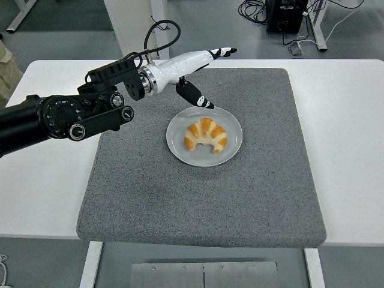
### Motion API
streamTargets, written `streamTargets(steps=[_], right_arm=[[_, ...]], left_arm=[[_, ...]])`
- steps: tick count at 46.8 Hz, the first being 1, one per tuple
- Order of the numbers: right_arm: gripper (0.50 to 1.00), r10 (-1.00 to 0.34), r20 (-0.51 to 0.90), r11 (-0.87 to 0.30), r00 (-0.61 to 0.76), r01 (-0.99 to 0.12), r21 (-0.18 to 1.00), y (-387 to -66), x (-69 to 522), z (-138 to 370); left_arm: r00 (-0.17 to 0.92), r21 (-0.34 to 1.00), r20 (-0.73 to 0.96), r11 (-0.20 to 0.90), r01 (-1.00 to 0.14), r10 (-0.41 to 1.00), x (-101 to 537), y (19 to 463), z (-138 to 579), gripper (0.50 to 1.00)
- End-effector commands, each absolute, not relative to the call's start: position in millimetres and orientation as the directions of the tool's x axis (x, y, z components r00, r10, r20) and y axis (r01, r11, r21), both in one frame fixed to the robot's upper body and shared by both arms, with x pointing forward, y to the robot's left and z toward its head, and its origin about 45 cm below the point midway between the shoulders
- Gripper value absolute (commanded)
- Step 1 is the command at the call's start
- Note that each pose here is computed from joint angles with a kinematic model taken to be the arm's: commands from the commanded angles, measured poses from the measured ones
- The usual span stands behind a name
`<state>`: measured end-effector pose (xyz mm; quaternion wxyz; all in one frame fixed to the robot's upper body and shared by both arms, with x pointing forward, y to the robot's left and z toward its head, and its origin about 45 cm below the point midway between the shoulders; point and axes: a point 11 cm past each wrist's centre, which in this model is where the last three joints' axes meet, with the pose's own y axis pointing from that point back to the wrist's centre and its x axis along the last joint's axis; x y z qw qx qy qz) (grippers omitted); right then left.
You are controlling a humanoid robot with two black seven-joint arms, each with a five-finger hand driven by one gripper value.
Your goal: Place the bread on the plate
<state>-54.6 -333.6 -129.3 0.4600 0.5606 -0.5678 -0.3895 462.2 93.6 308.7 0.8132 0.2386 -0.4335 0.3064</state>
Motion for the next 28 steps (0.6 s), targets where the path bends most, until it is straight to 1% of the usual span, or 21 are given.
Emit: streamTargets(steps=[1,9,19,28], right_arm=[[1.000,-0.995,0.086,0.068,0.052,-0.278,0.958,-333.6,-54.6,-129.3],[1.000,-0.995,0.086,0.068,0.052,-0.278,0.958,-333.6,-54.6,-129.3],[1.000,-0.995,0.086,0.068,0.052,-0.278,0.958,-333.6,-54.6,-129.3],[1.000,-0.995,0.086,0.068,0.052,-0.278,0.958,-333.6,-54.6,-129.3]], left_arm=[[0.446,0.103,0.830,0.692,-0.714,0.336,463.8,94.8,311.7,0.986],[0.468,0.018,0.706,0.648,-0.762,0.531,473.4,99.2,329.2,0.986],[0.469,-0.062,0.593,0.617,-0.784,0.655,480.6,106.4,339.5,0.986],[0.446,-0.084,0.435,0.528,-0.845,0.782,494.2,127.7,339.7,0.986]])
